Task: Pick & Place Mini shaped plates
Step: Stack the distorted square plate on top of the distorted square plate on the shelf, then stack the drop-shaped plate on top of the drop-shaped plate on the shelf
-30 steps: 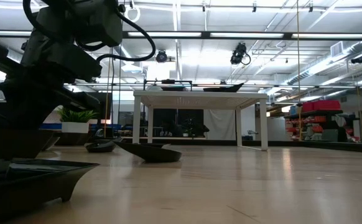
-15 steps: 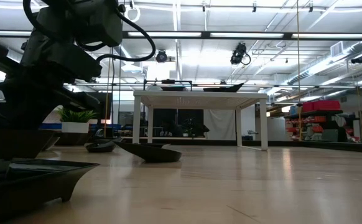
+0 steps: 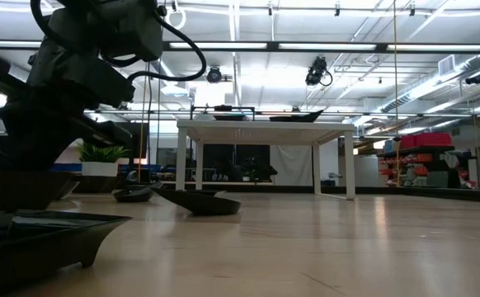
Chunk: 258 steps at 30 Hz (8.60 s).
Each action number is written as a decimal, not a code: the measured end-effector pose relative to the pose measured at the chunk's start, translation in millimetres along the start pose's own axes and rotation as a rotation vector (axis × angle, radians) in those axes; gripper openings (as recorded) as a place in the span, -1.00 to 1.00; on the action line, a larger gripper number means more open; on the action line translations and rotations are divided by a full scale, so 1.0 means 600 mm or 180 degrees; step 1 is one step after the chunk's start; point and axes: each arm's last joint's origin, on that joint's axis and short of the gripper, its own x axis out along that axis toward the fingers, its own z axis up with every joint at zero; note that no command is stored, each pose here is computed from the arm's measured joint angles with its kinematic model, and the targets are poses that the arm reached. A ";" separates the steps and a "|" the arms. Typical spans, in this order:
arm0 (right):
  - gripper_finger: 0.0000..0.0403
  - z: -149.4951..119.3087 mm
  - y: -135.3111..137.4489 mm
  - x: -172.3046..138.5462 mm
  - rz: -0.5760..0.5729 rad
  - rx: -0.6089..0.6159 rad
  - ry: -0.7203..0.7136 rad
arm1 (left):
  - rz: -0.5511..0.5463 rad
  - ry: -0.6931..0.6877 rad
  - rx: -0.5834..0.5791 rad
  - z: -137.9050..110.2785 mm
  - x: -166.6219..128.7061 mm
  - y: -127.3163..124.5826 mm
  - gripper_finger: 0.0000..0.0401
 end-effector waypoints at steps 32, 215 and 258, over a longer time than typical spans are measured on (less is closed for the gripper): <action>-0.90 0.000 0.000 0.000 -0.0001 0.0000 0.0000 | -0.0159 -0.0027 0.0100 0.059 -0.126 0.000 -0.99; -0.90 0.000 0.000 0.000 0.0000 0.0000 -0.0001 | 0.0078 -0.2426 -0.4924 0.151 -0.354 0.500 -0.98; -0.90 0.000 0.000 0.000 0.0001 -0.0001 0.0000 | 0.0236 -0.2525 -0.3962 0.160 -0.393 0.461 -0.64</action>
